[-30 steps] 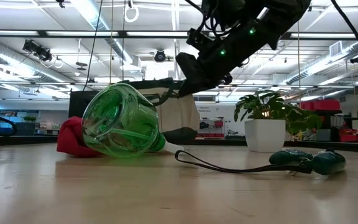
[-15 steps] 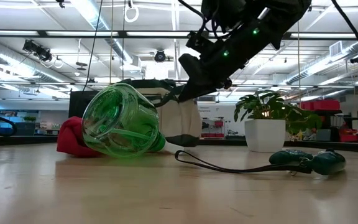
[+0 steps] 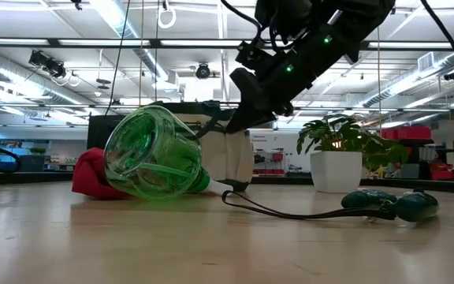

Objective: Pick & Place Garden tools in Gardening bag
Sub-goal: Prepare the green gardening bag

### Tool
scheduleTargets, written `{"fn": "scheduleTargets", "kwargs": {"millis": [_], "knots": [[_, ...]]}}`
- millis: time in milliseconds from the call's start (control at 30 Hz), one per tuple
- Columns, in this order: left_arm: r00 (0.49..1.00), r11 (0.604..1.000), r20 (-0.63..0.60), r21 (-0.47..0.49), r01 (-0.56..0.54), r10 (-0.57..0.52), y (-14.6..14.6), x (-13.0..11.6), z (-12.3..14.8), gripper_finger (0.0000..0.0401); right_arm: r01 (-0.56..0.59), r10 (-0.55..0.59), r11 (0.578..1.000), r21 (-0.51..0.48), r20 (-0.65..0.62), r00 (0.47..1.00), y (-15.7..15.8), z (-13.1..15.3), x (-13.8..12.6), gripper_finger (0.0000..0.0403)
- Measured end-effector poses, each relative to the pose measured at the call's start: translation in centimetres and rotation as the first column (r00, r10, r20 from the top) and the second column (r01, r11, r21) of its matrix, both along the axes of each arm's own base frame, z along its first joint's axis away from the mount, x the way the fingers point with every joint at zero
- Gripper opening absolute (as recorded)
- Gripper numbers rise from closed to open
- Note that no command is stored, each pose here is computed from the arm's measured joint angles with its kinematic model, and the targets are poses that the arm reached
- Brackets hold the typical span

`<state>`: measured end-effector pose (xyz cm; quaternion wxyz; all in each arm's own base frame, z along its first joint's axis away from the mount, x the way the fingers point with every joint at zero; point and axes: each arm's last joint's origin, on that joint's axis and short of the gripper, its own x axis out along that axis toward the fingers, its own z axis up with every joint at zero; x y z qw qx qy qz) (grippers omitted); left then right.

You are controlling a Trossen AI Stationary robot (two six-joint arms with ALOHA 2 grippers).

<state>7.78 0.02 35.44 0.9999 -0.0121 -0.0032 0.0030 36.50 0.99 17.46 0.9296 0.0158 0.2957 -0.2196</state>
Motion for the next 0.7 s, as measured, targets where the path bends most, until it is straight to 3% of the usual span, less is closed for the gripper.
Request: {"fn": "scheduleTargets", "kwargs": {"millis": [367, 700], "knots": [[1.000, 1.000, 0.000, 0.000, 0.000, 0.000, 0.0, 0.0, 0.0, 0.0055, 0.017, -0.017, 1.000, 0.022, 0.001, 1.000, 0.1, -0.1, -0.1, 0.0032], [1.000, 1.000, 0.000, 0.000, 0.000, 0.000, 0.0, 0.0, 0.0, 0.0055, 0.036, -0.036, 0.999, -0.035, -0.008, 0.999, 1.6, -0.1, -0.4, 0.0049]]}}
